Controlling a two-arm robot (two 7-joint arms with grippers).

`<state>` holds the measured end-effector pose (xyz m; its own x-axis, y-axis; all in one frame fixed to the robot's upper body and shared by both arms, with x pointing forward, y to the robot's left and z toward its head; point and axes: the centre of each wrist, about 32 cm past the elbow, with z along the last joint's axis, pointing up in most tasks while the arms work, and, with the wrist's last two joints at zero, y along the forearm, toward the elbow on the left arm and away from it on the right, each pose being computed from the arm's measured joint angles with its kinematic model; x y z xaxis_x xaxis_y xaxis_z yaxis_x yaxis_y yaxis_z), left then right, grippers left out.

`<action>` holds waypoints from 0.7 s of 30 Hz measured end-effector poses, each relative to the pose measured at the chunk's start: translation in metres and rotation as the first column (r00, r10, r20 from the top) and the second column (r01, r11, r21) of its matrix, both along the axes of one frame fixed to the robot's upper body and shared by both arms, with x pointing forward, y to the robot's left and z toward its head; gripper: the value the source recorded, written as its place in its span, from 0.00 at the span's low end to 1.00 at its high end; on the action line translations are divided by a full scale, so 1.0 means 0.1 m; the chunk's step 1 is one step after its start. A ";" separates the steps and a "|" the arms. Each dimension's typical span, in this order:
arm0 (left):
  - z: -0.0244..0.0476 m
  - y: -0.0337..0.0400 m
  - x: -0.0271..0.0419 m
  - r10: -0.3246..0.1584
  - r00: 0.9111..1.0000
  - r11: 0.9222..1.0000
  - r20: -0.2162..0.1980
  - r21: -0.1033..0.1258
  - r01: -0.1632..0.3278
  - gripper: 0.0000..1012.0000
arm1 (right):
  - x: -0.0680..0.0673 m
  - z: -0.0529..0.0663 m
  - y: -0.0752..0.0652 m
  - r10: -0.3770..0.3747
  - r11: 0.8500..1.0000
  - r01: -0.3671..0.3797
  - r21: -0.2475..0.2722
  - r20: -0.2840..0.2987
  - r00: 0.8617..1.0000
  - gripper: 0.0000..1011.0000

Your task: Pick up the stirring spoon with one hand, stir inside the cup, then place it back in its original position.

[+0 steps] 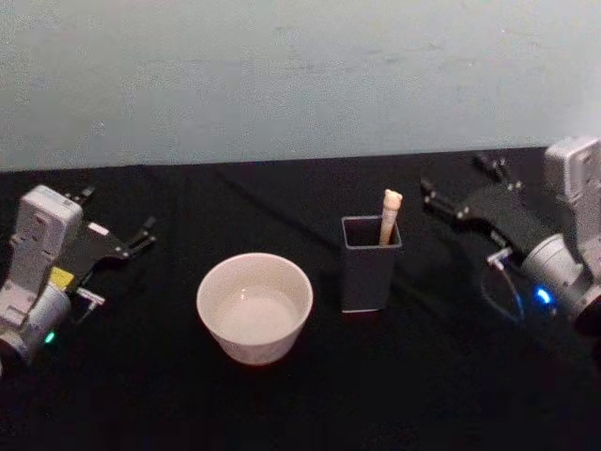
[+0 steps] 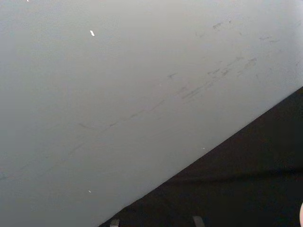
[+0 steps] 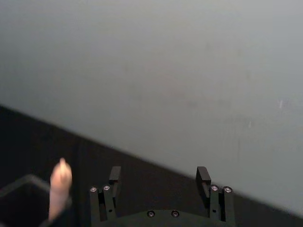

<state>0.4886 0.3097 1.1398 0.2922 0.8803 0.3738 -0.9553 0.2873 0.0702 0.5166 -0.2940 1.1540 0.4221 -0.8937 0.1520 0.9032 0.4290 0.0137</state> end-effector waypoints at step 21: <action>0.000 0.000 0.000 0.000 1.000 1.000 0.000 0.000 0.000 0.99 | -0.01 -0.12 0.03 -0.005 1.000 0.003 -0.023 -0.057 0.998 0.99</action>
